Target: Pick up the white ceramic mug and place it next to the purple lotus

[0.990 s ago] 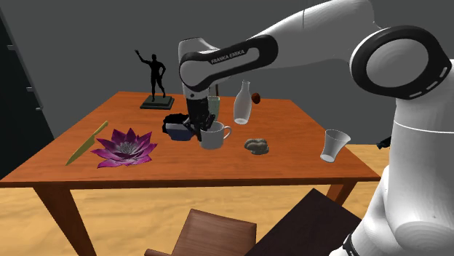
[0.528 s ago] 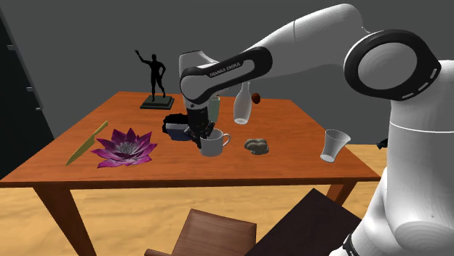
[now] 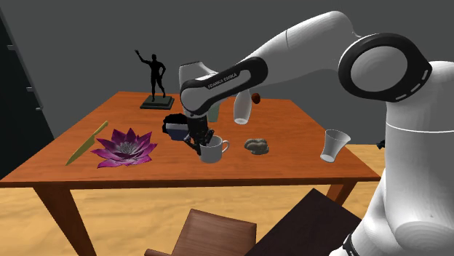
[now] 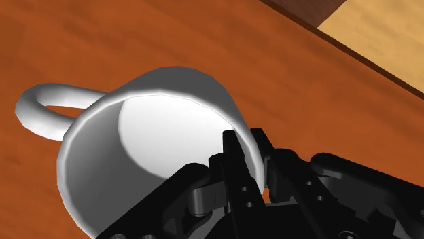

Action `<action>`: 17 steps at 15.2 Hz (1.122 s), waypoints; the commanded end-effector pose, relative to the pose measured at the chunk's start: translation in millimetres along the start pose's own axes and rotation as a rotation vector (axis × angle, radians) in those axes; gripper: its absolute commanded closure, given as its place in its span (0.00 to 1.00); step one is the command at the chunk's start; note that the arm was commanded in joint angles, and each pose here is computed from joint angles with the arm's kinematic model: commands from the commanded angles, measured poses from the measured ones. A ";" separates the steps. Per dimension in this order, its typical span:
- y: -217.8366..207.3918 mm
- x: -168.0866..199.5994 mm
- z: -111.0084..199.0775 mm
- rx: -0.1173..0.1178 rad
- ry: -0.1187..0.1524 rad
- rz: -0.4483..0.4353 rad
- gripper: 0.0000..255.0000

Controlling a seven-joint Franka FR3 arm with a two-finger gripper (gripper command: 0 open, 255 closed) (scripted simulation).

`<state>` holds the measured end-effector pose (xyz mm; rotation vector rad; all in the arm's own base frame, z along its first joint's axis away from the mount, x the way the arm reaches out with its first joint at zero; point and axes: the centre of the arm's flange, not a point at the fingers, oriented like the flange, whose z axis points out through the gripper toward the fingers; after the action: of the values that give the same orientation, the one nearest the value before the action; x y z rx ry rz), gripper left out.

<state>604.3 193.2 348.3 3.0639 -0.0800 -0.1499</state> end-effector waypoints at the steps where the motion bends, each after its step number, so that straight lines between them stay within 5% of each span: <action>1: -0.2 0.1 1.0 0.000 0.001 0.000 1.00; 5: -0.2 0.1 1.0 0.000 0.001 0.000 1.00; 6: -0.2 0.1 1.0 0.000 0.001 0.000 0.00; 11: -0.2 0.1 1.0 0.000 0.001 0.000 0.00; 15: -0.2 0.1 -49.0 0.000 0.001 0.000 0.00; 17: -0.2 0.1 -49.0 0.000 0.001 0.000 0.00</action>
<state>609.2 196.7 395.2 3.0646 -0.0801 -0.1475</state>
